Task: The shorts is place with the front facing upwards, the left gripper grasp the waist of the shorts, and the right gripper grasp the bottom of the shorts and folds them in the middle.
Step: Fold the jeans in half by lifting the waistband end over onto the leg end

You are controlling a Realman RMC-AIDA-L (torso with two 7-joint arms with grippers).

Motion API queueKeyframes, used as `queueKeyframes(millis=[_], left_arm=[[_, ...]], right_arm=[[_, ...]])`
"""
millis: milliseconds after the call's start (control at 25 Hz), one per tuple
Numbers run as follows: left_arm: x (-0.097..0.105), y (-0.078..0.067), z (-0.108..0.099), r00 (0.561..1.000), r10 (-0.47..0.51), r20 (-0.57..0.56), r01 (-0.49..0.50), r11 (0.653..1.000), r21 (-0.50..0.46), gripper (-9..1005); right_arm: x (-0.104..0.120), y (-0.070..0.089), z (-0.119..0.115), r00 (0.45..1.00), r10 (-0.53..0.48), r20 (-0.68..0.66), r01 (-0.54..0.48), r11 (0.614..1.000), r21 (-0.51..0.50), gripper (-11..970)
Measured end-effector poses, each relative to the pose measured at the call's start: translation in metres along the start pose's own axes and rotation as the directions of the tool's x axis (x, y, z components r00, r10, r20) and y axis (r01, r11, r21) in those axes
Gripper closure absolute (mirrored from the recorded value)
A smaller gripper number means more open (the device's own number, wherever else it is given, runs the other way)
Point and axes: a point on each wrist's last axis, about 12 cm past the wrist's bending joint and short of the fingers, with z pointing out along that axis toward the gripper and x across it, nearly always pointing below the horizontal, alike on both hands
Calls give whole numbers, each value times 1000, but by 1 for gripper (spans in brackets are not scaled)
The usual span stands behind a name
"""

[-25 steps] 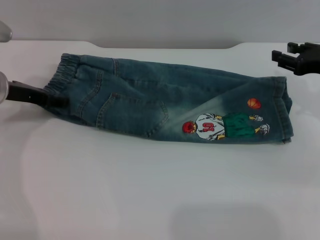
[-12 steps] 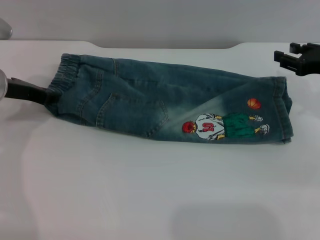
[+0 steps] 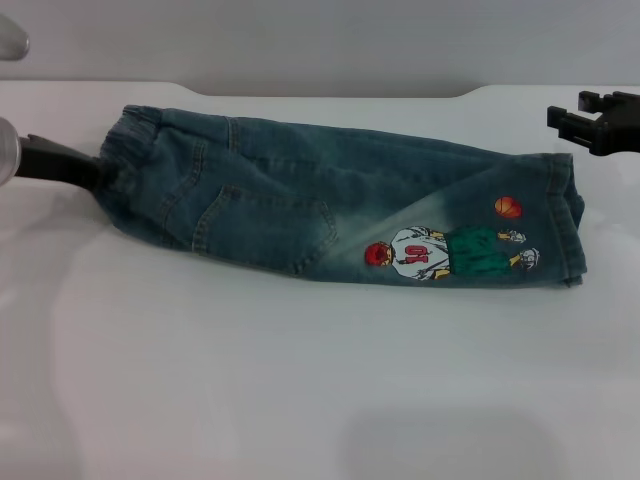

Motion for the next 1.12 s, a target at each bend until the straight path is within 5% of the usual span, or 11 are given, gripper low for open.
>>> queueKeyframes(millis=[480,1120], left_arm=[[-46,-36,-23,987,127,95,-133,989,62,939],[-111,-92,-42,929,302,215,-327,940,95,934]], right_arm=[[4,4,5,1000,13,-17,-13,1000,-17,460],[10,32,34,996,14,-83,-24,991,-131,460]])
